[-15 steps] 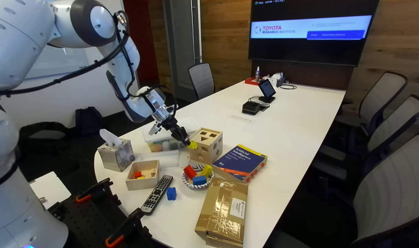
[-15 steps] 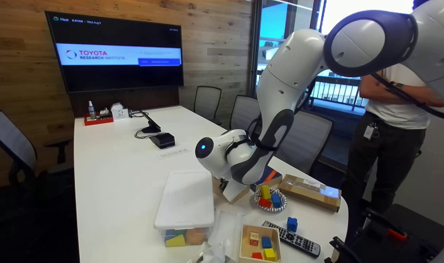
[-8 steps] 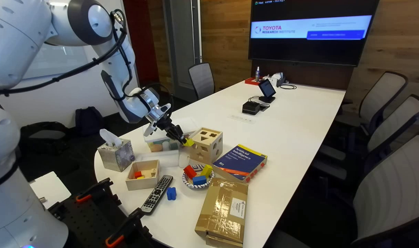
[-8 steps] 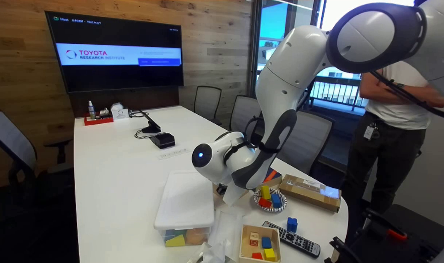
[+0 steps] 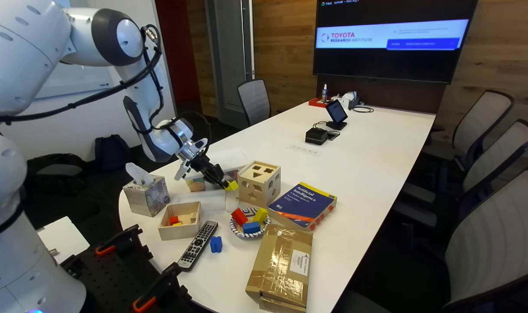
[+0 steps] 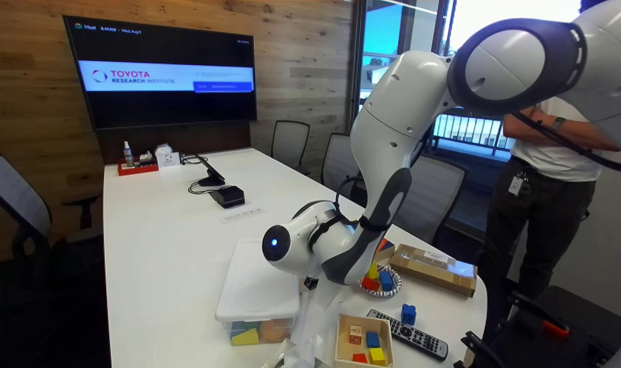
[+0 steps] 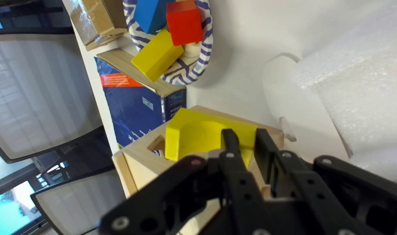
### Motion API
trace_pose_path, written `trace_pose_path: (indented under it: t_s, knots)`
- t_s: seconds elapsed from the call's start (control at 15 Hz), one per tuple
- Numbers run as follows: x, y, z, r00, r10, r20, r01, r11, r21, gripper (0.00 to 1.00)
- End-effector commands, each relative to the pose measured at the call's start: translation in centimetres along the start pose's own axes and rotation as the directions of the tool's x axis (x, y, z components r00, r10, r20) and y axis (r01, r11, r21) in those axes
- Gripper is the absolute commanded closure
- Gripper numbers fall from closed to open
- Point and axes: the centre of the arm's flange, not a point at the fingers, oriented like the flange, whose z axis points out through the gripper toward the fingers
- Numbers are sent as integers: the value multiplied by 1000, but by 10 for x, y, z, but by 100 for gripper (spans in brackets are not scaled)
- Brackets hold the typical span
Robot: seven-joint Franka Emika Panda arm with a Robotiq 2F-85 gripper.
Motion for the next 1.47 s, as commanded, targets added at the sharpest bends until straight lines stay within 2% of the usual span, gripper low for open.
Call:
trace_pose_path:
  t_s: [0.0,0.2,0.4,0.6,0.73,1.0,1.2,1.4]
  knots:
    - [5,15,-21,999,12,-38,-12,1000,-3,95]
    - [4,35,-46,996,12,-88,-10,1000,28,95]
    - [-11,43,-56,991,-37,-128,43,998,46,95]
    - [-38,40,-18,995,-56,-88,60,997,53,95]
    - [-62,51,1,996,-58,-73,62,996,58,95]
    - [-102,69,9,994,-42,-99,50,995,83,95]
    - [-124,68,-13,982,-56,-180,71,995,77,95]
    - [-145,52,-37,965,-106,-240,127,989,74,95]
